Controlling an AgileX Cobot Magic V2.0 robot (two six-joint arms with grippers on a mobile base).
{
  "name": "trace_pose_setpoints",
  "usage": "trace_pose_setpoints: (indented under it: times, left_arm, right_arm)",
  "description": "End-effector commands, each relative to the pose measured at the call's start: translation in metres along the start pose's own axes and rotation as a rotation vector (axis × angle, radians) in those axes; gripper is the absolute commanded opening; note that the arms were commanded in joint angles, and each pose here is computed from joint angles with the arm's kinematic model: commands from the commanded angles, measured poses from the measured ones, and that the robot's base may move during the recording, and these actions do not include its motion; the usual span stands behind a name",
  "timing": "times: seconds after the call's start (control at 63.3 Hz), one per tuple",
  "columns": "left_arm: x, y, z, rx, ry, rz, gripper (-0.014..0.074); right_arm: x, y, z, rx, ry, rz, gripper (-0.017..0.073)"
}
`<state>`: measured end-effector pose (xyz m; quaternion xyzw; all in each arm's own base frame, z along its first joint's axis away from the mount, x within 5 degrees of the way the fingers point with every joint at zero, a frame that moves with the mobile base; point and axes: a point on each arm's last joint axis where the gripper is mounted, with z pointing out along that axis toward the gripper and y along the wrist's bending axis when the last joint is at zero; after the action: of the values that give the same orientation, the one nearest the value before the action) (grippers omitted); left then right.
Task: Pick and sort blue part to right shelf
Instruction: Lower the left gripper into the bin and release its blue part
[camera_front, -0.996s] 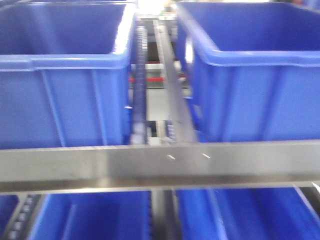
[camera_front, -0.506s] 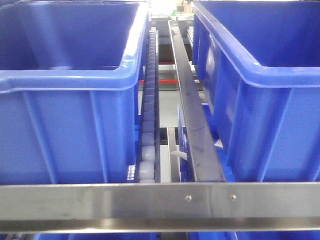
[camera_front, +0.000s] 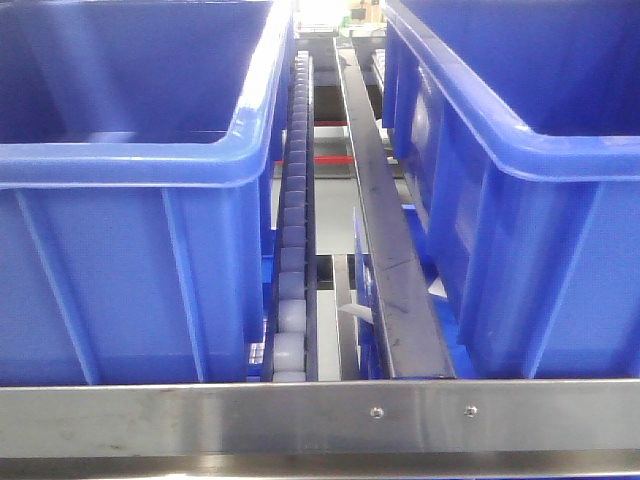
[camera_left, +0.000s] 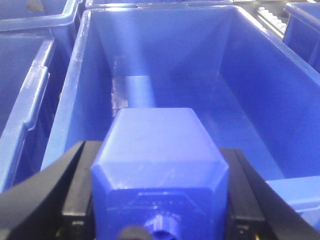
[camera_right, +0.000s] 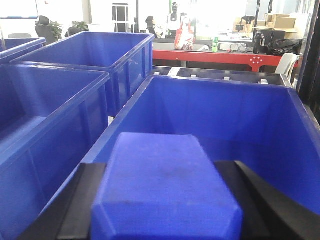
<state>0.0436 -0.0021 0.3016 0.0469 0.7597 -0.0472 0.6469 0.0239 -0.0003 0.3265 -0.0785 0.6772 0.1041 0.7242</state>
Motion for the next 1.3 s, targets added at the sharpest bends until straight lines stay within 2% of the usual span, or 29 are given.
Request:
trace_pose_setpoints:
  times: [0.0, 0.537, 0.632, 0.727, 0.838, 0.98, 1.106, 1.28]
  left_arm:
    - [-0.017, -0.001, -0.002, 0.012, -0.103, 0.001, 0.0335]
    - [-0.018, -0.002, -0.002, 0.018, -0.119, -0.004, 0.0335]
    - [-0.030, -0.002, -0.002, 0.022, -0.166, 0.004, 0.0335]
    - [-0.050, -0.003, 0.007, 0.021, -0.148, 0.009, 0.0335]
    - [-0.078, -0.007, 0.030, 0.031, -0.080, 0.036, 0.0335]
    - [-0.103, -0.013, 0.076, 0.046, 0.029, 0.015, 0.0335]
    - [-0.107, -0.018, 0.124, 0.053, 0.139, -0.004, 0.0335]
    - [-0.093, -0.024, 0.196, 0.053, 0.306, -0.007, 0.0335]
  right_arm:
    - [-0.017, 0.001, 0.000, -0.009, -0.100, -0.018, 0.0215]
    - [-0.017, 0.001, 0.000, -0.009, -0.100, -0.018, 0.0215]
    - [-0.017, 0.001, 0.000, -0.009, -0.100, -0.018, 0.0215]
    - [-0.017, 0.001, 0.000, -0.009, -0.100, -0.018, 0.0215]
    - [-0.017, 0.002, 0.000, -0.009, -0.102, -0.018, 0.0215]
    - [-0.017, 0.002, 0.000, -0.009, -0.102, -0.018, 0.0215]
    - [-0.017, 0.002, 0.000, -0.009, -0.102, -0.018, 0.0215]
    - [-0.017, 0.001, 0.000, -0.008, -0.099, -0.018, 0.0215]
